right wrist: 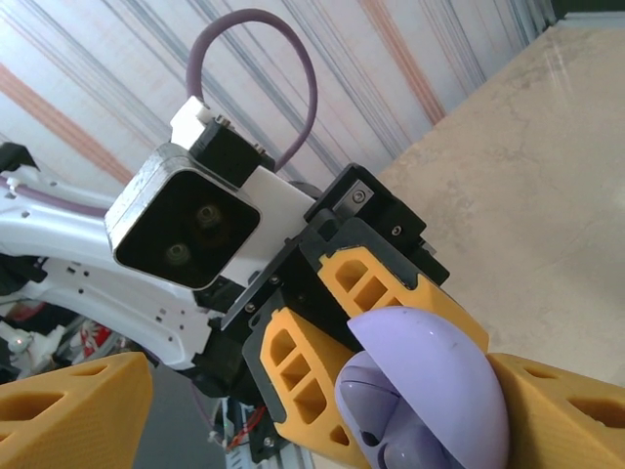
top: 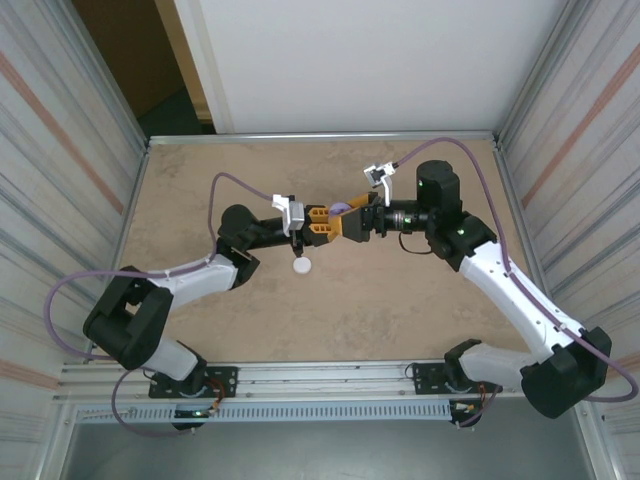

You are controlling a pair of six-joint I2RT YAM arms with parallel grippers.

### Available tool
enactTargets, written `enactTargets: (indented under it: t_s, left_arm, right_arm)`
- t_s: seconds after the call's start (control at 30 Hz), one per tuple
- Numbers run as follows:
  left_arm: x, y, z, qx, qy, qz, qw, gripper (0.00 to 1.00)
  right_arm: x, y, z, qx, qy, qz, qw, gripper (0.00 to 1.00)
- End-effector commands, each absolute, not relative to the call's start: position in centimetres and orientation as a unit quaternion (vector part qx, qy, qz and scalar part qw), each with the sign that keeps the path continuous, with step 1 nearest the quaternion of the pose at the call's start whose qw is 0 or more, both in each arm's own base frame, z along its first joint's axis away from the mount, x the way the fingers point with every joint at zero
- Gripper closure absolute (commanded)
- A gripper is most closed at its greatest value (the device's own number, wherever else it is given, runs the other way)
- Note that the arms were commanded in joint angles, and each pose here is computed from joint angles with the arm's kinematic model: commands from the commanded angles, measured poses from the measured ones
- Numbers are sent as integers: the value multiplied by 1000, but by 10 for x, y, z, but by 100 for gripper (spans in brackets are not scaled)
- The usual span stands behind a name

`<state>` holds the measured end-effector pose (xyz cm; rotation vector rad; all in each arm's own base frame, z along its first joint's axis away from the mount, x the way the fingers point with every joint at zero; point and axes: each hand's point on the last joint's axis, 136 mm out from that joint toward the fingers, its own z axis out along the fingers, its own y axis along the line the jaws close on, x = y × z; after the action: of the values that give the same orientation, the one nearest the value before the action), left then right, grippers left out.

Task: Insert wireless bluetooth earbuds into charging case

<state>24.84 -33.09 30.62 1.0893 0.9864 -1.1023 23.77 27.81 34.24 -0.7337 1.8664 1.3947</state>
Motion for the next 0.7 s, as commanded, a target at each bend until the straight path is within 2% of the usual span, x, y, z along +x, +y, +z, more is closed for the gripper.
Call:
enactTargets:
  t_s: [0.0, 0.67]
  left_arm:
    - [253, -329, 317, 466, 426, -464, 621, 100]
    - [253, -328, 319, 465, 426, -462, 624, 100]
  right_arm:
    - [214, 281, 368, -331, 677, 549, 362, 15]
    - [212, 280, 363, -333, 683, 539, 363, 15]
